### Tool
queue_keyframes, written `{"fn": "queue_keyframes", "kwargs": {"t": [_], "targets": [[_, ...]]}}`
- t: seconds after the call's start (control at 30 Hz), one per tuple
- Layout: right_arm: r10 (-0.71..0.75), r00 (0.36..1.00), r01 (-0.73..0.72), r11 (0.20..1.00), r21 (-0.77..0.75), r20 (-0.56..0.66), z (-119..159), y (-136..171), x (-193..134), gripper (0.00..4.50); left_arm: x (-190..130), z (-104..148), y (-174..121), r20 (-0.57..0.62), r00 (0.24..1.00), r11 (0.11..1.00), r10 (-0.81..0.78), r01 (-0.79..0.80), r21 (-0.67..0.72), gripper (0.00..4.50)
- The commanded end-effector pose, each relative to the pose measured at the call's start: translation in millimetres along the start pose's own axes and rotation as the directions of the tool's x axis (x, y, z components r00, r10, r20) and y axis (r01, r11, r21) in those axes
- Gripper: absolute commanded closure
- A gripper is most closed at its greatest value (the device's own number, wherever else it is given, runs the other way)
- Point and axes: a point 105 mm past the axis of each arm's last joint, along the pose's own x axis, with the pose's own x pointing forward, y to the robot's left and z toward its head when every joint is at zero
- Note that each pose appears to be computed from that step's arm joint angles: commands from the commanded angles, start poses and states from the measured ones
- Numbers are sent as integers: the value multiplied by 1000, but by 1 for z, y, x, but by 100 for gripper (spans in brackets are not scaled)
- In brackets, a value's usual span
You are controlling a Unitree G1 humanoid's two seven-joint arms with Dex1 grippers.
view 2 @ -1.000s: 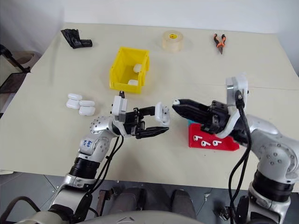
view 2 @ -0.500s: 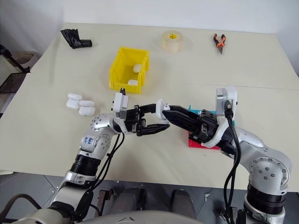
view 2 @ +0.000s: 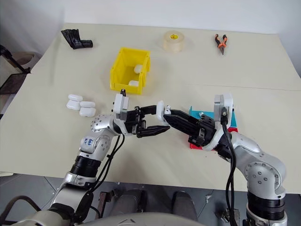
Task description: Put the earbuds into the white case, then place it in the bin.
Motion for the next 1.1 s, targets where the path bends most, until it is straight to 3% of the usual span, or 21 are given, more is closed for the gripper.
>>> {"fn": "queue_keyframes", "kwargs": {"t": [0.03,0.23,0.53,0.67,0.73,0.83,0.93,1.1], "targets": [[2,1000,-2,1000,-14,-30,-8,1,-2,400,6,15,0,49,999,999,-18,16,44,173],[-37,995,33,998,-45,-92,-15,-6,-8,400,6,16,1,56,998,999,-17,14,45,173],[-8,998,-2,989,-147,-68,13,-3,-8,99,8,17,-1,59,998,998,-27,24,53,173],[-33,991,7,982,-191,-132,21,-6,-21,99,4,16,0,14,1000,996,-27,25,84,173],[-43,979,-5,973,-231,-199,24,-6,-29,99,3,8,5,-91,996,989,-2,15,145,173],[-57,960,-23,960,-280,-274,30,-6,-37,163,-2,-5,14,-262,964,972,39,25,235,173],[-44,929,-89,936,-339,-366,30,-1,-33,263,-4,-15,20,-422,906,952,37,97,291,173],[1,919,-171,902,-397,-393,26,3,-3,436,8,-19,18,-486,874,948,4,152,280,173]]}}
